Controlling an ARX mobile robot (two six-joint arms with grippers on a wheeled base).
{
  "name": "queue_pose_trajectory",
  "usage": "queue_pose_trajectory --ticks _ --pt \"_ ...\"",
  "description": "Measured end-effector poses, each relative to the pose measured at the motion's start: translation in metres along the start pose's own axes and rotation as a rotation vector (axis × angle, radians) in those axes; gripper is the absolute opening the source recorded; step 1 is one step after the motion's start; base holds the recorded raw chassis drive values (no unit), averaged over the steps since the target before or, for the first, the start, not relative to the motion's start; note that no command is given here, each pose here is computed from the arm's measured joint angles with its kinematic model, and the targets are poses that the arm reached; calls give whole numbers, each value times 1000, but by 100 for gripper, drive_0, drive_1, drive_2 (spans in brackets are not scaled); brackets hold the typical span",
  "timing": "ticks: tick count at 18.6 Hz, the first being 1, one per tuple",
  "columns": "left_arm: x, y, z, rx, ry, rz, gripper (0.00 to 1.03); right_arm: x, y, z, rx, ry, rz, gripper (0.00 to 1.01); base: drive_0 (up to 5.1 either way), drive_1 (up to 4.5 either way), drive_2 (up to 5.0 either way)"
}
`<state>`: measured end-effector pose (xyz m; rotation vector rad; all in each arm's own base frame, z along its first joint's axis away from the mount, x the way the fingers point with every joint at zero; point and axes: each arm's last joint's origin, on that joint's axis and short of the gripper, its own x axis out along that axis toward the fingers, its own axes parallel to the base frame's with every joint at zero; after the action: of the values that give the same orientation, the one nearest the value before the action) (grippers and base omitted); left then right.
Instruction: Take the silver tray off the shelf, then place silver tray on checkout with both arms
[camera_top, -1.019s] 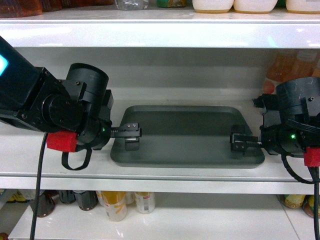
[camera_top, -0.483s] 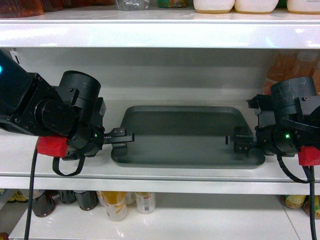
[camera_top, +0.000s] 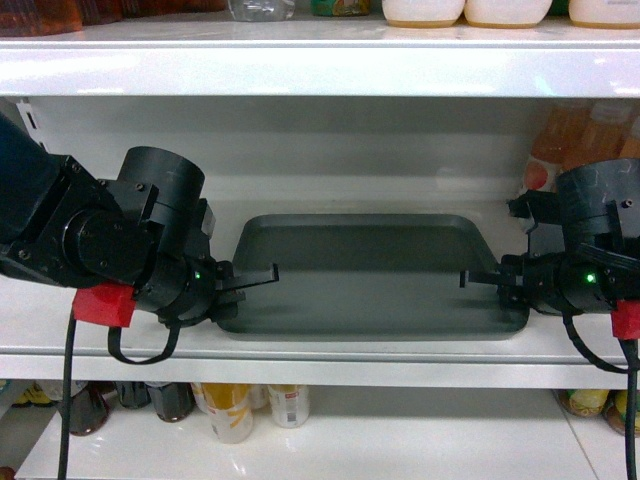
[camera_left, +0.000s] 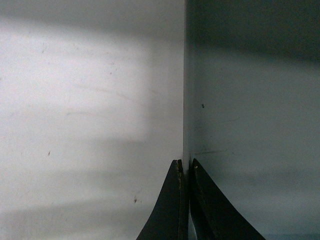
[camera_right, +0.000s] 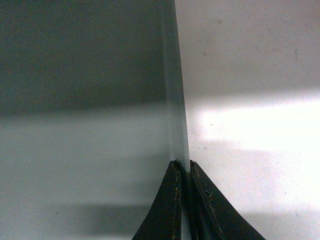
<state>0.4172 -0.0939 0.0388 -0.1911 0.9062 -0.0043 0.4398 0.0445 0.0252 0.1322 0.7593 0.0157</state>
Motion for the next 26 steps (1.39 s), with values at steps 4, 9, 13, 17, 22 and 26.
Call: queue_pose_trajectory --ticks 4,9,13,17,22,26 --pt "-19 4 -18 -21 -59 37 2 -20 1 -17 0 -21 7 3 0 0 0" --pt "-65 -4 -40 12 -121 34 2 -70 0 -39 11 -44 17 3 0 0 0" --pt "-112 -13 -40 29 -247 1 2 -128 0 -34 30 -167 45 3 0 0 0" --pt "-145 -4 -67 38 -277 11 2 -176 2 -53 20 -218 88 3 0 0 0" --pt "-150 0 -75 69 -302 31 3 -182 2 -64 21 -213 104 3 0 0 0" --pt "-150 0 -75 72 -305 31 3 -182 2 -64 22 -215 105 3 -1 -145 144"
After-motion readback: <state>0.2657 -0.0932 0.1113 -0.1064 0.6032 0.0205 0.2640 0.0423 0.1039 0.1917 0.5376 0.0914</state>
